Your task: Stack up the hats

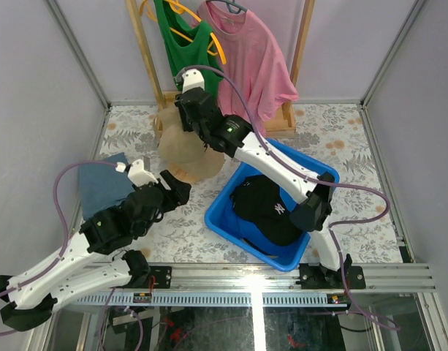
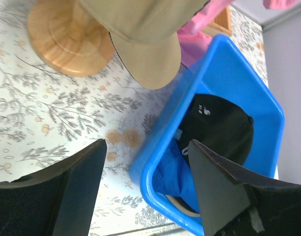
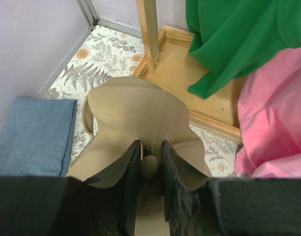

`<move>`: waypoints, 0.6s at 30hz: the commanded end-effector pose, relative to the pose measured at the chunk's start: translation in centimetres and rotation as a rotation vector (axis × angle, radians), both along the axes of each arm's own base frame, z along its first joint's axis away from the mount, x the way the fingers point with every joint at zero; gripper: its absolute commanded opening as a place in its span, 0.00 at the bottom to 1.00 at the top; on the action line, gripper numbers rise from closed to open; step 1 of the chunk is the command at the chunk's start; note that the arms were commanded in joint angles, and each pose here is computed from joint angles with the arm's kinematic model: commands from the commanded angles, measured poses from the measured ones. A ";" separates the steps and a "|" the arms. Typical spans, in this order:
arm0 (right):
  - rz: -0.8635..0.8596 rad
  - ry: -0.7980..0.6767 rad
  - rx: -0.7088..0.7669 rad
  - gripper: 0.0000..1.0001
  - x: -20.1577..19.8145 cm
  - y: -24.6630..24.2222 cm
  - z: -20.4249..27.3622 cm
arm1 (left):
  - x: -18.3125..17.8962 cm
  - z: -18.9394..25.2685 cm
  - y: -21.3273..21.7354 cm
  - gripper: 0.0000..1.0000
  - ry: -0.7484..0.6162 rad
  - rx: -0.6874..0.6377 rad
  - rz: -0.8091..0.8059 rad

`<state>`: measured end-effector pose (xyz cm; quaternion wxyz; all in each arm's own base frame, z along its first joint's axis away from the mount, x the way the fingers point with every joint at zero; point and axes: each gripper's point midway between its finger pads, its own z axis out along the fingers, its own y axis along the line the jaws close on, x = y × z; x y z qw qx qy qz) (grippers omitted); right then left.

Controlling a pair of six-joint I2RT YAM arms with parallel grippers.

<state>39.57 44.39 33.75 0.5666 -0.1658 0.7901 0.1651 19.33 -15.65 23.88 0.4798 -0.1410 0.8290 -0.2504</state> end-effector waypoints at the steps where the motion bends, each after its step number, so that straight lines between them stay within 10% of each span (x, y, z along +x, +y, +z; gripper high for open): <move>1: 0.015 -0.076 0.129 0.00 1.2 1.1 3.7 | 1.8 1.6 2.6 0.68 -0.055 0.047 0.185; 18: 0.035 -0.006 0.120 0.00 2.8 2.8 -1.5 | 9.8 6.7 11.1 0.89 -0.182 0.219 0.633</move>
